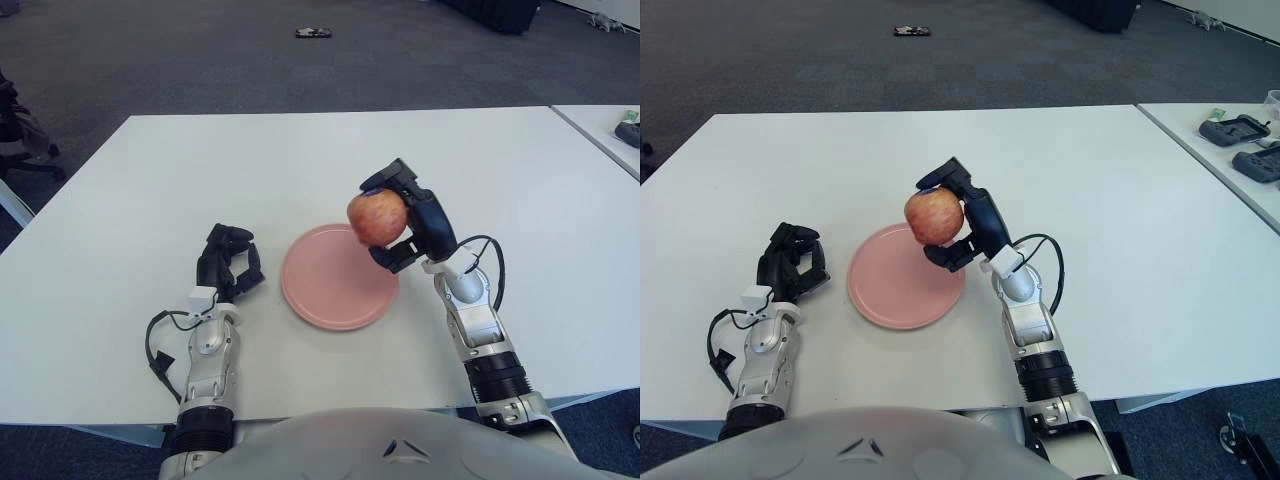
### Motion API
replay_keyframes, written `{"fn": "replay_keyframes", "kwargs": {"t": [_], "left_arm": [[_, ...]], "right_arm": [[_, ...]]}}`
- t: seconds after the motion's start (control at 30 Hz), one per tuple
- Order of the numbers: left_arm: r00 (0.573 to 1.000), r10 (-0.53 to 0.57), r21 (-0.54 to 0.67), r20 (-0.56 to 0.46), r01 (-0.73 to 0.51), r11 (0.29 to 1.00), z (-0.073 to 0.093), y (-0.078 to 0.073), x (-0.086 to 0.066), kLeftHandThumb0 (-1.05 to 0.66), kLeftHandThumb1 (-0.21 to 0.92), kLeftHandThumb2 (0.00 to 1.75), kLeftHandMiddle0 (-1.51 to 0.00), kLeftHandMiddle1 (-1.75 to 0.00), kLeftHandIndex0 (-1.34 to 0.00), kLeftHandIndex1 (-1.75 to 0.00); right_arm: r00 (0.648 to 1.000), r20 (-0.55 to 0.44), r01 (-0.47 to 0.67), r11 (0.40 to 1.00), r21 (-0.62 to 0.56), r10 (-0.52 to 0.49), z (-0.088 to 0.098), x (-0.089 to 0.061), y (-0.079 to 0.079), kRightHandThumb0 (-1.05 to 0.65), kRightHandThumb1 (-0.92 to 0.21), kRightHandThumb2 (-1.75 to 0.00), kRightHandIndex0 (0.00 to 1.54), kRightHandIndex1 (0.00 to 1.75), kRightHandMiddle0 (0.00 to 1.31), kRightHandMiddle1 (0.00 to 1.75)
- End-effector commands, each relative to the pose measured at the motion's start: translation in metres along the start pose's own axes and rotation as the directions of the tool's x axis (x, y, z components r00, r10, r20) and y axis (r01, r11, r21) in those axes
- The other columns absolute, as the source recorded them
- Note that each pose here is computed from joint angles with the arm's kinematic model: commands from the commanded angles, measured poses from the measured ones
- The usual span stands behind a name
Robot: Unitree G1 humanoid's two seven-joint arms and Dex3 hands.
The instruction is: Put the apple into the plate.
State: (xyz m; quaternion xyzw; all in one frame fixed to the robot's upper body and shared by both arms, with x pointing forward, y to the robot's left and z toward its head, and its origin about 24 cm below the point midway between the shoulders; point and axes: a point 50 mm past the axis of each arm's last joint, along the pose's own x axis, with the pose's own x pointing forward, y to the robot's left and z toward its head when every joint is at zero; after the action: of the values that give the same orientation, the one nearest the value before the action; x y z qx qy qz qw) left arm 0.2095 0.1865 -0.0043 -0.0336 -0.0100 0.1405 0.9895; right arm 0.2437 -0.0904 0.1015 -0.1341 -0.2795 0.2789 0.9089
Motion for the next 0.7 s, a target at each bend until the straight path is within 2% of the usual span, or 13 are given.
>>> {"fn": "replay_keyframes", "kwargs": {"t": [0.0, 0.13, 0.27, 0.67], "left_arm": [[1.000, -0.008, 0.007, 0.009, 0.008, 1.000, 0.001, 0.000, 0.001, -0.45, 0.42, 1.20, -1.19, -1.75, -0.53, -1.75], [1.000, -0.007, -0.001, 0.001, 0.007, 1.000, 0.000, 0.000, 0.001, -0.45, 0.41, 1.21, -1.19, -1.75, -0.53, -1.75], [1.000, -0.005, -0.003, -0.016, 0.005, 1.000, -0.001, 0.000, 0.001, -0.45, 0.41, 1.21, -1.18, -1.75, -0.53, -1.75], [1.000, 0.000, 0.006, 0.002, 0.000, 1.000, -0.003, 0.003, 0.002, -0.45, 0.40, 1.23, -1.19, -1.75, -0.55, -1.75]], "right_arm": [[0.992, 0.005, -0.126, 0.990, -0.070, 0.127, 0.008, 0.000, 0.005, 0.00, 0.10, -1.75, 0.97, 1.61, 0.70, 1.75], [0.968, -0.038, -0.252, 0.960, -0.123, 0.249, 0.010, -0.002, 0.012, 0.00, 0.11, -1.75, 0.97, 1.61, 0.70, 1.75], [0.948, -0.085, -0.317, 0.931, -0.182, 0.306, 0.012, -0.003, 0.016, 0.00, 0.11, -1.75, 0.98, 1.60, 0.70, 1.75], [0.926, -0.187, -0.378, 0.832, -0.406, 0.329, 0.015, -0.005, 0.025, 0.00, 0.10, -1.75, 0.97, 1.62, 0.69, 1.75]]}}
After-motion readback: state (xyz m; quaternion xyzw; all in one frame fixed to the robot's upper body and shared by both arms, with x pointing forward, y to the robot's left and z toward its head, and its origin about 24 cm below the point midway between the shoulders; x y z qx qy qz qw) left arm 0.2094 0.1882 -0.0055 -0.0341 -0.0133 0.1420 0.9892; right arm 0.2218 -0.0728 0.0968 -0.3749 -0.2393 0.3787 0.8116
